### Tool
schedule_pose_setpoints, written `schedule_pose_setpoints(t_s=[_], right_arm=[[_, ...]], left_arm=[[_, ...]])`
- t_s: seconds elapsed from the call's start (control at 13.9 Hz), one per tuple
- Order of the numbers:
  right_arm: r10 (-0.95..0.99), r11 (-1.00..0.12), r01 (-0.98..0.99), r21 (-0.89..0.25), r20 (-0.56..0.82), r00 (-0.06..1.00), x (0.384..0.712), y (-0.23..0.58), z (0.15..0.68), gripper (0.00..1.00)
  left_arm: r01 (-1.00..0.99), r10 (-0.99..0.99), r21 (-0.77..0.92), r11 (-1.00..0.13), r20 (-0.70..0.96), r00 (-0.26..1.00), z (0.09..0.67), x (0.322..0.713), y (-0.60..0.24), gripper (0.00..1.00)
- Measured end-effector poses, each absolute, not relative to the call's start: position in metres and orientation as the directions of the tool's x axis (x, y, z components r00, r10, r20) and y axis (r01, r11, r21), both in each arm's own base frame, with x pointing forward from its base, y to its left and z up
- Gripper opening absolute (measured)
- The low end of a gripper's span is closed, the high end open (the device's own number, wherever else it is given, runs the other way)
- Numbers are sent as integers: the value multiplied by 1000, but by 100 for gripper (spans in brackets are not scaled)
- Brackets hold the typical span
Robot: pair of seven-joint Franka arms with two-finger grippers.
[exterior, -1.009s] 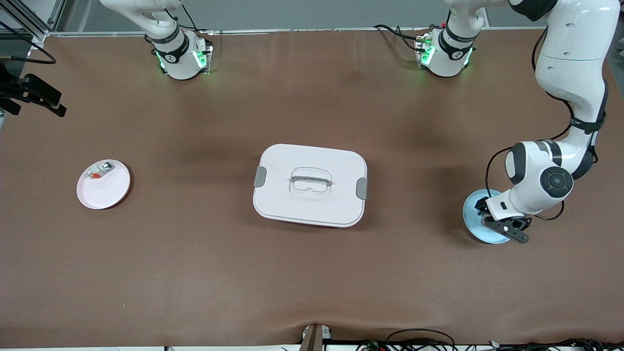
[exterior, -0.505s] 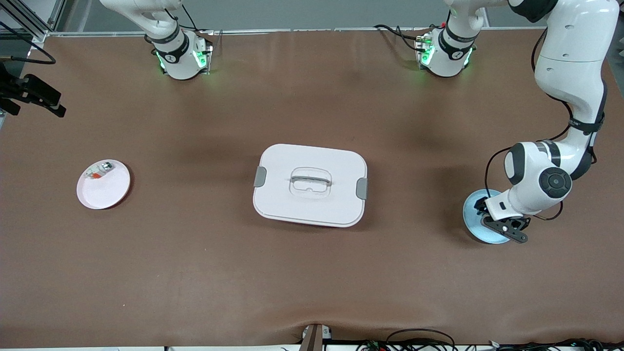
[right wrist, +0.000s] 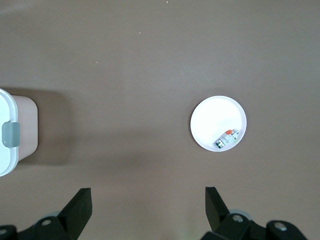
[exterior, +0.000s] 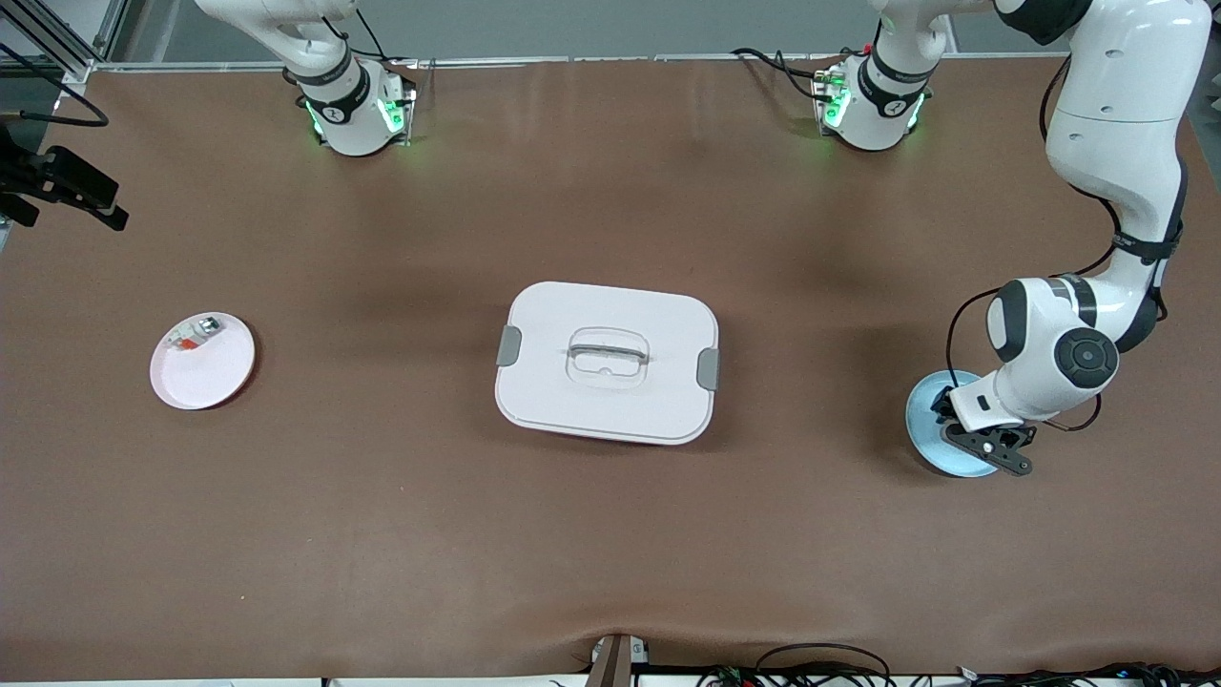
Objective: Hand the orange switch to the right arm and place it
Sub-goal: 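Close the left gripper on the orange switch, then lift the switch with the left gripper and carry it over the white box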
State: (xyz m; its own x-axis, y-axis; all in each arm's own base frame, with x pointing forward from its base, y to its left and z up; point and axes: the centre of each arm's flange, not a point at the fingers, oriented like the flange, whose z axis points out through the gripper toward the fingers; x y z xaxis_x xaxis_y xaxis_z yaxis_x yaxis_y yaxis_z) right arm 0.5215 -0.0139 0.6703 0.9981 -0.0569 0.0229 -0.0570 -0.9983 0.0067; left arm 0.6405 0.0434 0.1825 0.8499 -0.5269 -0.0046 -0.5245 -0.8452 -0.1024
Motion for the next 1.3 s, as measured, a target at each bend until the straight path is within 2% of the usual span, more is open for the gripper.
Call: schedule_pose_setpoints(t_s=[0.72,1.3], right_arm=[[-57,-998,-57,7,25,998,522,-14,670,100],[-54,-999,-54,7,26,998,522,-12,670,100]], left_arm=[[-514,-520,-120,-849,20,854,196,649,49,72],[-331,-332,-73,-941,6,943,279,649,16,72]])
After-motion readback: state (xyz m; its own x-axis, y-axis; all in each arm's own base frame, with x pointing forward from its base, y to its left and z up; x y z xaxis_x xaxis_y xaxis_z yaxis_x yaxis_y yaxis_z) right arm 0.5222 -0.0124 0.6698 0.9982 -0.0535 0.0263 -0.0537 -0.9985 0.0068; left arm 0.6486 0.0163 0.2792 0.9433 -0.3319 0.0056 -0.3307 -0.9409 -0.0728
